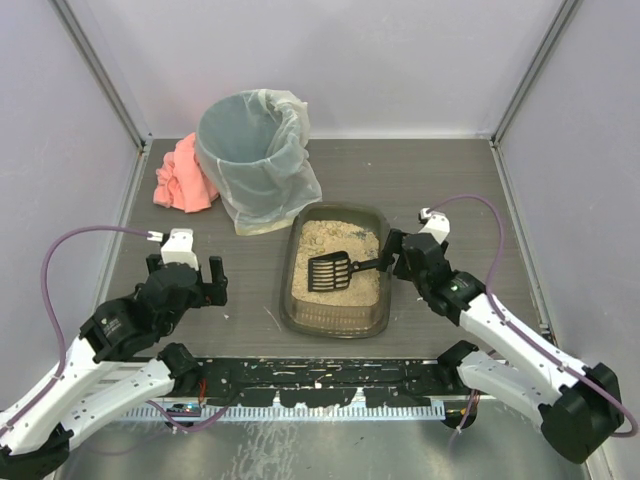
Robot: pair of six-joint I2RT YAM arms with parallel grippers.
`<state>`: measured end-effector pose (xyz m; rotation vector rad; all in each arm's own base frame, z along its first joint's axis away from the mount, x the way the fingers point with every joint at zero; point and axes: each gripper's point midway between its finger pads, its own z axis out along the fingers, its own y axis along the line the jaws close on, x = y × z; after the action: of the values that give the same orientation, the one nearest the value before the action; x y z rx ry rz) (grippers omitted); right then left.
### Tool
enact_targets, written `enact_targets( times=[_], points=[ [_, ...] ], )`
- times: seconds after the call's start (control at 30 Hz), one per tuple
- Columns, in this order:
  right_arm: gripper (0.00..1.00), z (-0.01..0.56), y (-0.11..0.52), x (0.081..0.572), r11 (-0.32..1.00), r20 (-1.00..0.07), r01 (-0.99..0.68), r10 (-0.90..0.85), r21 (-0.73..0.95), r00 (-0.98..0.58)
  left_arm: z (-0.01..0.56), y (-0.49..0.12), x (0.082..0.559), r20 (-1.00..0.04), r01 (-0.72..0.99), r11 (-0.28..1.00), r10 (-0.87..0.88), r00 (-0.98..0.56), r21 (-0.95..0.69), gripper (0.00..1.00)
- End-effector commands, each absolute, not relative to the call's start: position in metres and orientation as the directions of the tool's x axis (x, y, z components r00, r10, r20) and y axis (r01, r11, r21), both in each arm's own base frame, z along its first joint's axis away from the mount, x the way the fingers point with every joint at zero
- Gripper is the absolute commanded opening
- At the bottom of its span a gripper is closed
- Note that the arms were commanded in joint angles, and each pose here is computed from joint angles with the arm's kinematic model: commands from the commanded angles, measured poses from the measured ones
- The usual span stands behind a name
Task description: Clean the litter box
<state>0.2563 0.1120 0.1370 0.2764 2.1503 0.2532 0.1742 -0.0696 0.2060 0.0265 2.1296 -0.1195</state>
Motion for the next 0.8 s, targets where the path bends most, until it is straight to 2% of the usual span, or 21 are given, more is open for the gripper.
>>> enact_targets(
  times=[0.0,0.33,0.47,0.6,0.77],
  points=[
    [0.89,0.144,0.132,0.277,0.912,-0.779,0.088,0.391,0.401,-0.49,0.223,-0.079,0.179,-0.873,0.1,0.987,-0.065,-0.484,-0.129,0.98],
    [0.63,0.136,0.146,0.282,0.755,-0.649,0.023,0.578,0.655,-0.495,0.226,-0.078,0.178,-0.881,0.103,0.984,-0.081,-0.466,-0.144,0.98],
    [0.54,0.135,0.146,0.279,0.716,-0.621,0.005,0.608,0.698,-0.494,0.226,-0.079,0.178,-0.879,0.106,0.984,-0.077,-0.47,-0.142,0.98],
    [0.46,0.143,0.147,0.276,0.696,-0.618,-0.021,0.623,0.718,-0.48,0.225,-0.079,0.178,-0.879,0.105,0.984,-0.076,-0.471,-0.141,0.98],
    [0.31,0.157,0.15,0.276,0.701,-0.646,-0.078,0.601,0.709,-0.47,0.224,-0.08,0.179,-0.878,0.107,0.985,-0.072,-0.473,-0.139,0.98]
  ],
)
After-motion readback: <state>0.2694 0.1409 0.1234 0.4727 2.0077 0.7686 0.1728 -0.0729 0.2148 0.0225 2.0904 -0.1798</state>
